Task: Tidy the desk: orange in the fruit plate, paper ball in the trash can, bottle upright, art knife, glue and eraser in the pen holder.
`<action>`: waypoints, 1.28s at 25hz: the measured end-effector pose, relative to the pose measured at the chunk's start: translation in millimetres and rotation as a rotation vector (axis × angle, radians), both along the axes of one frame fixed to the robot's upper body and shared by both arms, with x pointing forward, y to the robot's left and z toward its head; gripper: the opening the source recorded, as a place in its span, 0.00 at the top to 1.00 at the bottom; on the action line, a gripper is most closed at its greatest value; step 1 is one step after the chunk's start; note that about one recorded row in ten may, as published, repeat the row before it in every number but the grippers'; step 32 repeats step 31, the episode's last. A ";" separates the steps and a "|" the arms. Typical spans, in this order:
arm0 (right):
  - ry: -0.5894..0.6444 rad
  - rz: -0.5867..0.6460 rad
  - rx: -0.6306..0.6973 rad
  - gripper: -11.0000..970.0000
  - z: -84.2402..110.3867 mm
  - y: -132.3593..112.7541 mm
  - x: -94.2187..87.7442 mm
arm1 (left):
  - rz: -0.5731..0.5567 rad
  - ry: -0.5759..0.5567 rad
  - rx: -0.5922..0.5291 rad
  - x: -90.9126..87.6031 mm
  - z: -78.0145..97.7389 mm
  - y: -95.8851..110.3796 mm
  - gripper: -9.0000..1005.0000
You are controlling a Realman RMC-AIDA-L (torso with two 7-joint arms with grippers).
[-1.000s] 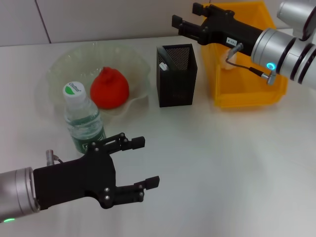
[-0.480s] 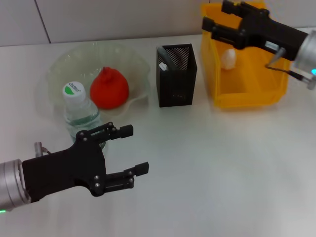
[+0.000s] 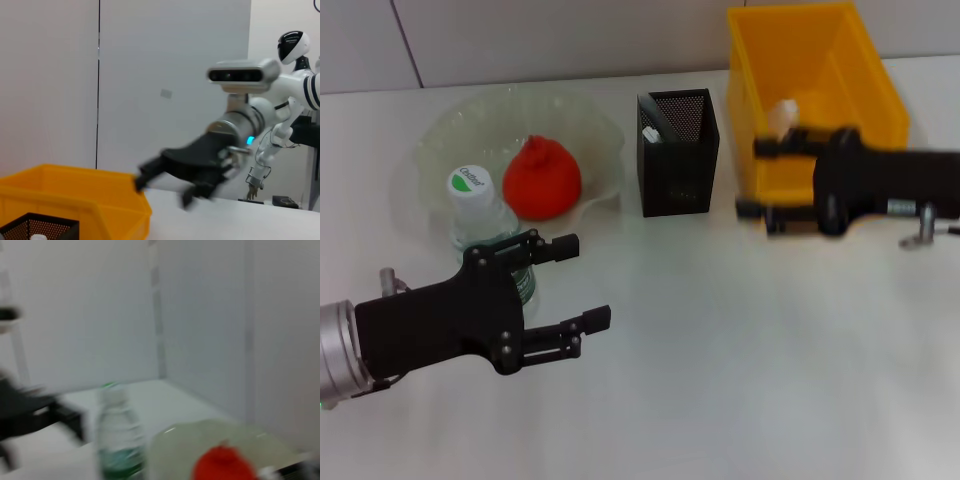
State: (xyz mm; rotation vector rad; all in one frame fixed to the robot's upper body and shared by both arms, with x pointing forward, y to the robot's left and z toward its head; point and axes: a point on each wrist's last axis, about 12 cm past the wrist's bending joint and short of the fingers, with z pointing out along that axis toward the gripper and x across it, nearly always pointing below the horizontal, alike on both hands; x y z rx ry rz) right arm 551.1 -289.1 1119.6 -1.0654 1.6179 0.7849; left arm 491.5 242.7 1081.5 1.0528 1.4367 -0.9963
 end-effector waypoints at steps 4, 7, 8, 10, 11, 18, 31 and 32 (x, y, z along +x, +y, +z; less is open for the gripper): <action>0.050 0.173 -0.050 0.19 1.3 10.6 -15.1 | -0.005 0.038 0.012 7.0 4.8 5.0 0.20; 0.058 0.217 -0.063 0.19 0.8 13.5 -20.5 | -0.011 0.046 0.022 7.7 5.1 6.0 0.20; 0.060 0.226 -0.066 0.19 0.7 13.7 -21.9 | -0.014 0.049 0.028 7.9 5.0 6.5 0.20; 0.062 0.249 -0.068 0.19 0.8 13.9 -25.5 | -0.014 0.070 0.059 11.2 5.0 9.3 0.20; 0.064 0.263 -0.067 0.19 1.3 14.2 -27.2 | -0.014 0.074 0.064 11.6 4.8 9.8 0.20; 0.061 0.292 -0.076 0.19 3.5 12.9 -31.0 | -0.018 0.089 0.095 17.2 5.8 10.7 0.20; 0.057 0.283 -0.077 0.19 3.0 14.0 -29.4 | -0.101 0.065 0.068 11.1 13.6 8.9 0.20; 0.057 0.283 -0.077 0.19 3.0 14.0 -29.4 | -0.101 0.065 0.068 11.1 13.6 8.9 0.20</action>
